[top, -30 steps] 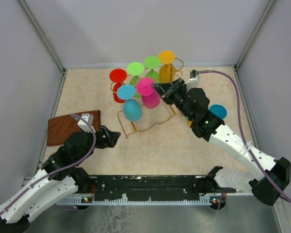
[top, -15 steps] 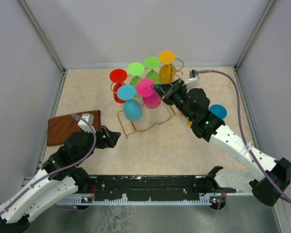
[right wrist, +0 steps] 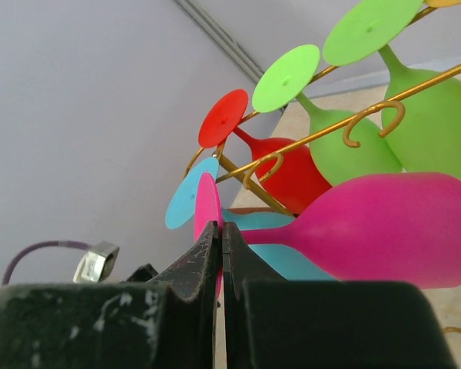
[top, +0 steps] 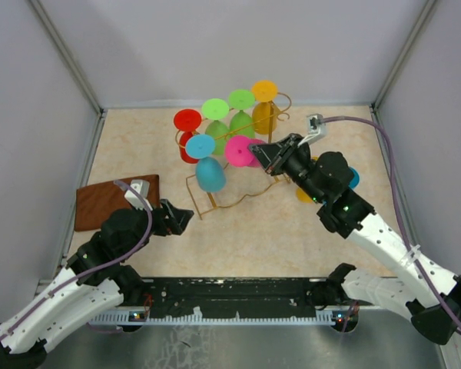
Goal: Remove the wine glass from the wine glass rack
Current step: Pick up the wine glass from the wine rack, then place the wine glass at the center of the board.
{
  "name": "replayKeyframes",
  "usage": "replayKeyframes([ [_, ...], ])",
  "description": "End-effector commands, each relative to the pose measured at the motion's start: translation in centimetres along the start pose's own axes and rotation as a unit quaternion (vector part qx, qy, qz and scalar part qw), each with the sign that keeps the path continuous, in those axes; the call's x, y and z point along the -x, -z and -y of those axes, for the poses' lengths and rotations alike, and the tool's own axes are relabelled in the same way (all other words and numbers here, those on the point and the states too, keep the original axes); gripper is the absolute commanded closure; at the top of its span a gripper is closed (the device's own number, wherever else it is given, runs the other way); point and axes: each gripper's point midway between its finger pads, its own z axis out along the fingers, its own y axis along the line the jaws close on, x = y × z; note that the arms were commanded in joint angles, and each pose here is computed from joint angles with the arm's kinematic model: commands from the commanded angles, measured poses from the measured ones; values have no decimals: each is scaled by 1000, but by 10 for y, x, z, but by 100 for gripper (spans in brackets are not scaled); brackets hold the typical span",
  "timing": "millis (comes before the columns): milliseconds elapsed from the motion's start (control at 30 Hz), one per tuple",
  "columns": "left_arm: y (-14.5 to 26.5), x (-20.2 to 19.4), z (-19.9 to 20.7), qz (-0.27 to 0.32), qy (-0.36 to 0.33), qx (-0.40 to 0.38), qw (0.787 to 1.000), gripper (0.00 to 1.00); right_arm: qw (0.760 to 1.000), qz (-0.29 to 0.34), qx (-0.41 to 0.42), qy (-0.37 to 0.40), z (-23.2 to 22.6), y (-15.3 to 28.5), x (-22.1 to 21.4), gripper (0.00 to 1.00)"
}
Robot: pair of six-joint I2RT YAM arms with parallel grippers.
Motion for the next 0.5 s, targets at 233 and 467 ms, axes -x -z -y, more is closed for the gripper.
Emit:
replayKeyframes([
  [233,6,6,36,15,63,-96,993,1,975,-84,99,179,-24,39,-20,100],
  [467,16,1,59,17,110,-181,977,1,962,-99,174,184,-30,60,-45,100],
])
